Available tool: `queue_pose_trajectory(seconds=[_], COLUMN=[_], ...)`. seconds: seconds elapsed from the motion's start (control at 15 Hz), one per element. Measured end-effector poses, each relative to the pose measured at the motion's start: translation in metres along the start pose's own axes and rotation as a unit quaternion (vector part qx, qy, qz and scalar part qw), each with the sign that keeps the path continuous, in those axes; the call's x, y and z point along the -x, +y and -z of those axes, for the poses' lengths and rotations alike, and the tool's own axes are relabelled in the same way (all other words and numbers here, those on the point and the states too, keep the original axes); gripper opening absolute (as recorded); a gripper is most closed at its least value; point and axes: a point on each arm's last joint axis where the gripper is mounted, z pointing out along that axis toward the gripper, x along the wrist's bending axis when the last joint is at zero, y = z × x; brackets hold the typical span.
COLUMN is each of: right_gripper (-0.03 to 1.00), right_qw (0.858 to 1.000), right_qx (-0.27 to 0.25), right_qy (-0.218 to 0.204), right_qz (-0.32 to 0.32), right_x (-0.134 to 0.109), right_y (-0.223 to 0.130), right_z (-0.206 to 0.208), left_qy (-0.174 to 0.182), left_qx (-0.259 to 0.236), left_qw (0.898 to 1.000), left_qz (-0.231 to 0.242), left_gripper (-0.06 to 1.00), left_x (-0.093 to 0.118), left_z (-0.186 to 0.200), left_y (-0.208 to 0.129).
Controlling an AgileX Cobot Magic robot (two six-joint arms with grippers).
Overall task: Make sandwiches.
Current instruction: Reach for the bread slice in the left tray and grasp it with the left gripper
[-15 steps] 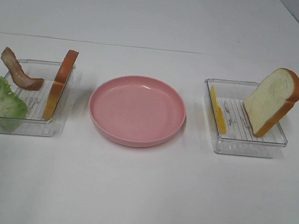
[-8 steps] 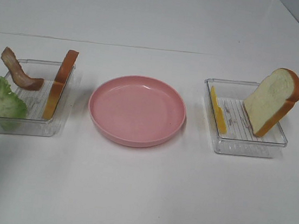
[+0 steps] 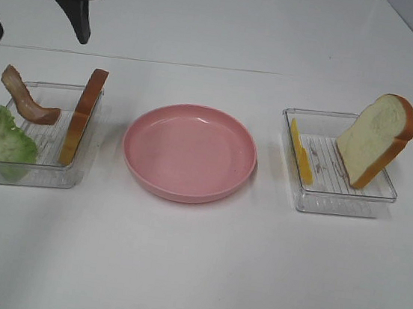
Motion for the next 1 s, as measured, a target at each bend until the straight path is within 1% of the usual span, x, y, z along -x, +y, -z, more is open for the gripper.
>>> queue_pose_trajectory(seconds=[0.07, 0.13, 0.27, 0.4, 0.53, 0.67, 0.93, 1.0], right_gripper=[0.85, 0.85, 0.85, 0.85, 0.85, 0.85, 0.85, 0.85], right_qw=[1.0, 1.0, 1.0, 1.0, 1.0, 1.0, 1.0, 1.0], right_qx=[0.0, 0.0, 0.0, 0.0, 0.0, 0.0, 0.0, 0.0], right_qy=[0.0, 0.0, 0.0, 0.0, 0.0, 0.0, 0.0, 0.0], right_qz=[0.0, 0.0, 0.0, 0.0, 0.0, 0.0, 0.0, 0.0], right_x=[0.0, 0.0, 0.0, 0.0, 0.0, 0.0, 0.0, 0.0], right_y=[0.0, 0.0, 0.0, 0.0, 0.0, 0.0, 0.0, 0.0], right_z=[0.0, 0.0, 0.0, 0.0, 0.0, 0.0, 0.0, 0.0], left_qy=[0.0, -0.003, -0.005, 0.006, 0.028, 0.037, 0.044, 0.046], left_qx=[-0.014, -0.018, -0.046, -0.065, -0.07, -0.081, -0.099, -0.104], left_qw=[1.0, 1.0, 0.999, 0.998, 0.997, 0.996, 0.994, 0.993], left_qz=[0.003, 0.005, 0.012, 0.012, 0.005, 0.003, 0.004, 0.004], left_gripper=[0.93, 0.93, 0.93, 0.93, 0.92, 0.91, 0.91, 0.88], left_x=[0.002, 0.004, 0.007, 0.007, 0.004, 0.003, 0.001, 0.0], left_z=[-0.016, -0.021, -0.051, -0.077, -0.096, -0.112, -0.132, -0.137], left_y=[0.007, 0.01, 0.018, 0.025, 0.032, 0.034, 0.034, 0.033])
